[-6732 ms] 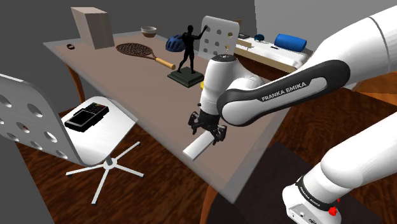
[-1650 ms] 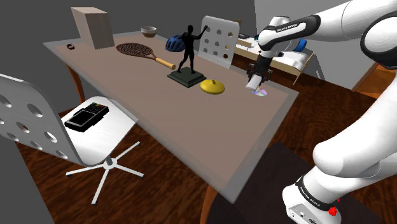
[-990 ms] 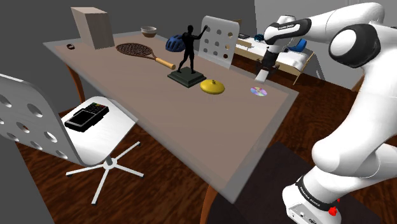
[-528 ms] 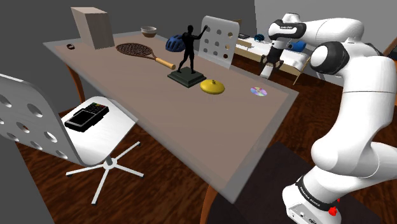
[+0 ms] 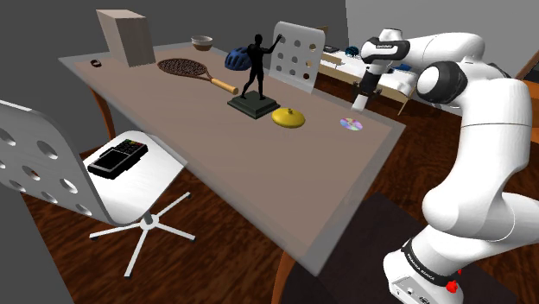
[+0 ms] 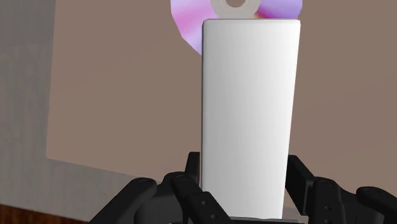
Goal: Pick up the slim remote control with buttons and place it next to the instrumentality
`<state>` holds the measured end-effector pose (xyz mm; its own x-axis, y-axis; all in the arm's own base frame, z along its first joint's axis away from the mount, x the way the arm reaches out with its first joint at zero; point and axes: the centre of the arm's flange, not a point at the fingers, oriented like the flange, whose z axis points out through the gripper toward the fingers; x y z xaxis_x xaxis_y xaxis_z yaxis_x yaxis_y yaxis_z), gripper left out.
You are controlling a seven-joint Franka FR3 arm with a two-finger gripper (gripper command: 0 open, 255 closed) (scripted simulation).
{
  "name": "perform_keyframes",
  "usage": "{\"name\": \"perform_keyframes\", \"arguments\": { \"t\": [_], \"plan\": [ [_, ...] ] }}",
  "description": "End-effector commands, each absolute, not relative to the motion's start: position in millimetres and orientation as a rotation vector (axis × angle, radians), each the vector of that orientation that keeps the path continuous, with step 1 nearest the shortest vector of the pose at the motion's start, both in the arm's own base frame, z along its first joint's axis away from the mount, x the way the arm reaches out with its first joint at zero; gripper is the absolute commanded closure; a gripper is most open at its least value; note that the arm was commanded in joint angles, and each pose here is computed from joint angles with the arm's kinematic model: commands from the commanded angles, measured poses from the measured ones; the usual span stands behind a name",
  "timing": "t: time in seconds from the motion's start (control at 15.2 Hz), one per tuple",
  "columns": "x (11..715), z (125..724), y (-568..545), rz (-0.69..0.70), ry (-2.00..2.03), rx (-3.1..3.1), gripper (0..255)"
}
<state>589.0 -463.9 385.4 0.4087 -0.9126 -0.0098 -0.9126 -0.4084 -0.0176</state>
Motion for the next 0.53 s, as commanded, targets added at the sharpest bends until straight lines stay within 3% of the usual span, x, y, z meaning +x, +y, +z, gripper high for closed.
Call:
{"name": "perform_keyframes", "arguments": {
  "t": [0.0, 0.46],
  "plan": [
    [589.0, 374.6, -462.9, -0.004, 1.697, -2.62, 255],
    [589.0, 343.6, -462.9, -0.004, 1.697, -2.62, 255]
  ]
}}
